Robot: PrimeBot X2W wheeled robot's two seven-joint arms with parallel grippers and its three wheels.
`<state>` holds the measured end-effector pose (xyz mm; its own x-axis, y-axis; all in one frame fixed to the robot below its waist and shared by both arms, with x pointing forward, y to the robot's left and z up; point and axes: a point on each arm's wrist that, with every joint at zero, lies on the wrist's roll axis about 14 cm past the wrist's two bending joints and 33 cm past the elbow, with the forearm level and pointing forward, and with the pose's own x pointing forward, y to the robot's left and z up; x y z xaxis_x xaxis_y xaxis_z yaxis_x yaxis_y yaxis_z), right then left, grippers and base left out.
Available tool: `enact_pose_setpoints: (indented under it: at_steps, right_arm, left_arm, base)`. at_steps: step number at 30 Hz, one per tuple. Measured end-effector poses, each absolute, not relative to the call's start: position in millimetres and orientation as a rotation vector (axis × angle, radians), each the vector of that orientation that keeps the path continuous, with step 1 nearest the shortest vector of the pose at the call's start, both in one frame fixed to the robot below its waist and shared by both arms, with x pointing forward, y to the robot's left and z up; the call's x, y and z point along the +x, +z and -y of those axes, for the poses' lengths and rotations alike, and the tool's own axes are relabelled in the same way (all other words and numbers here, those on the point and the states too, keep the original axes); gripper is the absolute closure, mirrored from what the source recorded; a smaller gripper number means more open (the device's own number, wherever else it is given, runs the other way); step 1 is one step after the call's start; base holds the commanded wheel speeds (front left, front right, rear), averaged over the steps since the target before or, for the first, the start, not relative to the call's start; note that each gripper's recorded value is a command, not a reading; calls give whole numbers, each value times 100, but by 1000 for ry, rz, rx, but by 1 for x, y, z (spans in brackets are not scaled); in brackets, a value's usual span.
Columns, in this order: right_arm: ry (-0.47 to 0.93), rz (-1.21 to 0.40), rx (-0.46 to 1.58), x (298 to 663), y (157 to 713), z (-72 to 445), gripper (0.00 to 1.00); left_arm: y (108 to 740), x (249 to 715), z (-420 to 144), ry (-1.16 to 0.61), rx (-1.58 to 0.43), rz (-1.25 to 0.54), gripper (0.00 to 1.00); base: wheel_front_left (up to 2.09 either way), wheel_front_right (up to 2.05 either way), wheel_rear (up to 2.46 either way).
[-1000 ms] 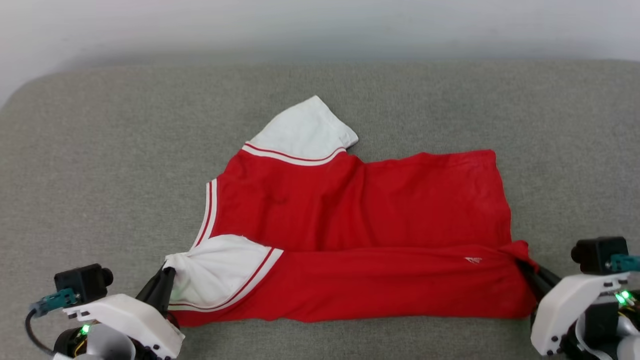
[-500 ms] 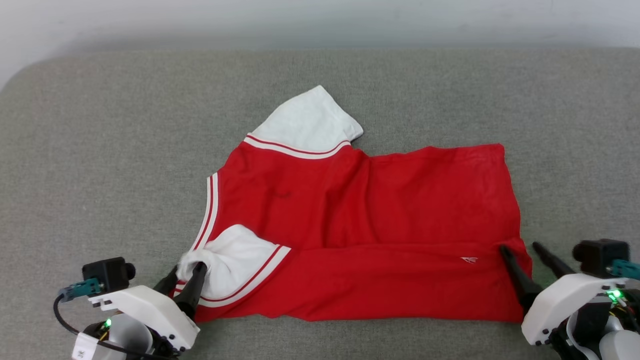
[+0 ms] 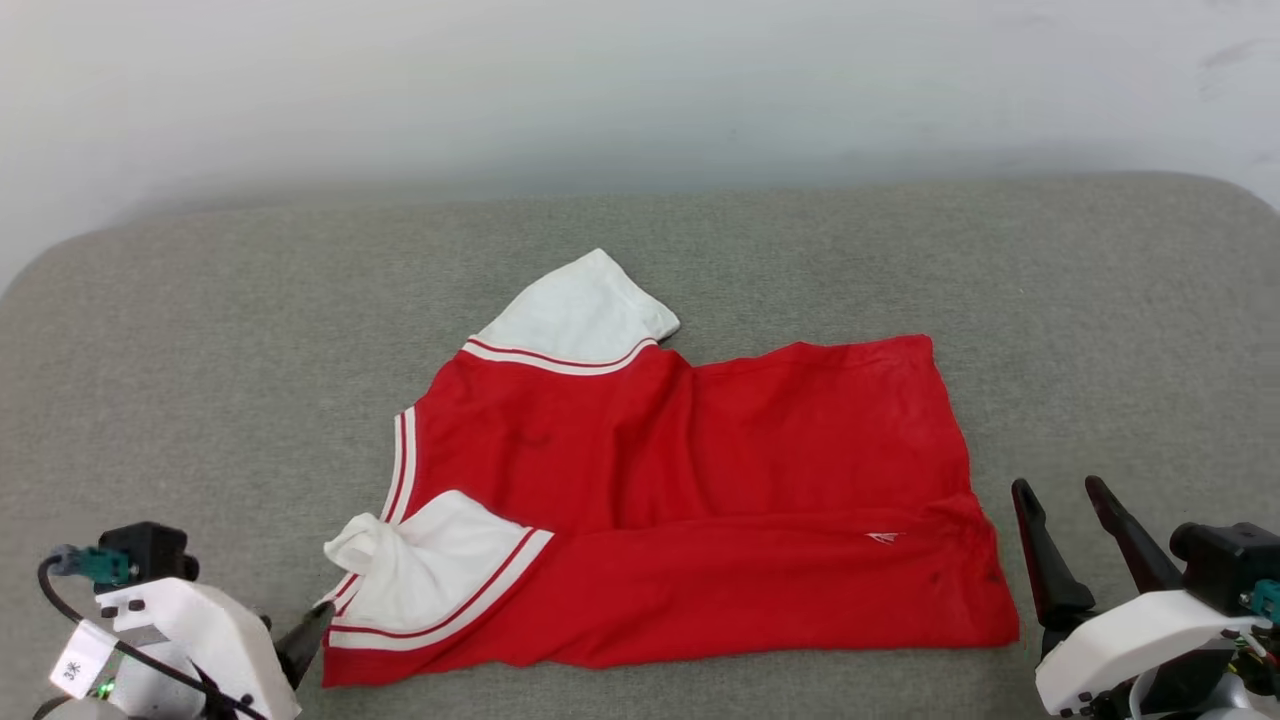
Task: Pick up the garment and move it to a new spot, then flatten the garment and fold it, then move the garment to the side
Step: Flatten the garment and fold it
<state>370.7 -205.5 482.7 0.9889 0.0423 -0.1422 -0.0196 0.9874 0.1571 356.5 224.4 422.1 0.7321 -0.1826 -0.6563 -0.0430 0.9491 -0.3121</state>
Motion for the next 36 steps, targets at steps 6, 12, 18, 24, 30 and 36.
enact_pose_setpoints:
  at_steps: [6, 12, 18, 24, 30, 36]
  right_arm:
    - [-26, -188, 176, 370, 469, 215, 0]
    - [-71, -229, 186, 373, 456, 228, 0]
    - [-92, -281, 228, 372, 449, 234, 0]
    - [-62, -423, 222, 367, 437, 235, 0]
    - [69, -718, 180, 347, 405, 211, 0]
    - [147, -866, 147, 338, 379, 193, 0]
  left_arm:
    - [391, 348, -215, -76, -331, -965, 0]
    - [367, 343, -200, -111, -365, -1084, 62]
    - [366, 344, -184, -163, -423, -1065, 100]
    - [375, 348, -185, -175, -413, -982, 100]
    - [400, 360, -193, -179, -368, -858, 100]
    - [411, 364, -191, -192, -358, -810, 100]
  base:
    - [0, 0, 0]
    - [0, 0, 0]
    - [0, 0, 0]
    - [0, 0, 0]
    - [0, 0, 0]
    - [0, 0, 0]
